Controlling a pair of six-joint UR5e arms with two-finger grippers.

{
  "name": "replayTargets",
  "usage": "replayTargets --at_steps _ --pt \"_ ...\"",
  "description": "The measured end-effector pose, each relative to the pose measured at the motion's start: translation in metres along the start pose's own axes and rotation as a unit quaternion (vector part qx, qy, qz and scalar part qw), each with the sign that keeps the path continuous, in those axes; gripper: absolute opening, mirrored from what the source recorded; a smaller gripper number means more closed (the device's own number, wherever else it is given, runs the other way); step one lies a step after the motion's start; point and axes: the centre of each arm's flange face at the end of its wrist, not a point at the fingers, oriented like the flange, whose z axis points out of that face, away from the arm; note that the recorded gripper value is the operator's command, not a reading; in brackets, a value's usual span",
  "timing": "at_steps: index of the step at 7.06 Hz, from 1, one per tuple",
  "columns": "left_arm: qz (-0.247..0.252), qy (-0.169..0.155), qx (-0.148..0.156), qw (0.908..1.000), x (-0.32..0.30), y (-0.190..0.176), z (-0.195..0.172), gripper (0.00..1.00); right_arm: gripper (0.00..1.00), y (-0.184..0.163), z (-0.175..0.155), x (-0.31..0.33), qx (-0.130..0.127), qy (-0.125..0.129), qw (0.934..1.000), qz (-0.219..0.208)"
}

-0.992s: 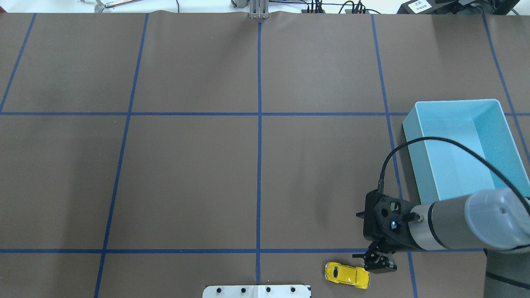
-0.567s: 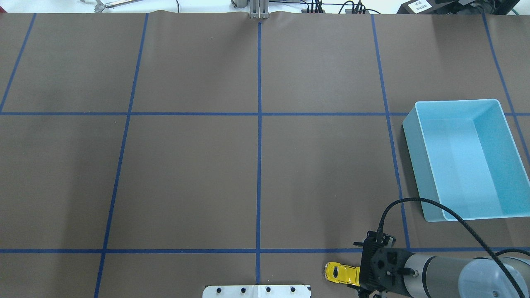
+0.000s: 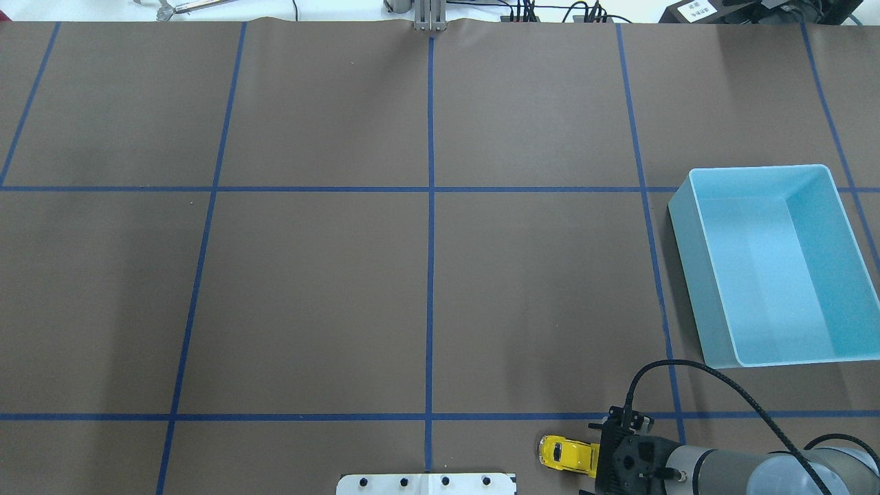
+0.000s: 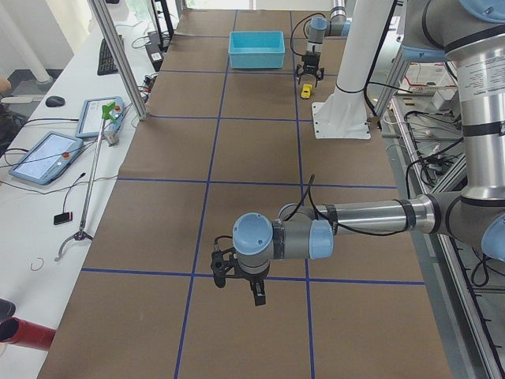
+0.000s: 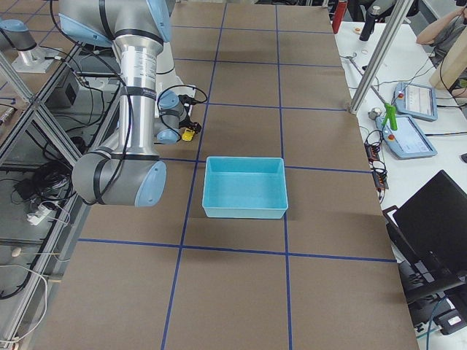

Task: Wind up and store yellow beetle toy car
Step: 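Lower the right gripper and close it around the yellow car, then lift the car and carry it over the light-blue box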

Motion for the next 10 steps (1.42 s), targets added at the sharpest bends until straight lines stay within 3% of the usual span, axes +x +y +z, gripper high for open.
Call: replayTargets --at_steps 1,2,3,4,8,10 --pt "0.000 0.000 0.000 1.0000 0.000 0.000 0.000 1.00 0.89 0.005 0.006 -0.001 -0.005 0.001 1.0000 -0.002" --pt "0.000 0.000 0.000 1.0000 0.000 0.000 0.000 1.00 0.64 0.010 0.012 -0.001 -0.010 0.002 0.9999 -0.003" --pt "0.001 0.000 0.000 1.0000 0.000 0.000 0.000 1.00 0.27 0.013 0.016 -0.001 -0.014 0.002 0.9999 -0.006" --pt "0.001 0.000 0.000 1.0000 0.000 0.000 0.000 1.00 0.00 0.013 0.018 -0.002 -0.015 0.001 0.9999 -0.007" --pt "0.000 0.000 -0.001 1.0000 0.000 -0.003 0.001 1.00 0.00 -0.001 0.006 0.004 0.003 0.002 1.0000 0.000" --pt "0.000 0.000 -0.001 1.0000 0.000 -0.004 0.001 1.00 0.00 -0.018 -0.026 0.056 0.024 0.023 0.9991 0.027"
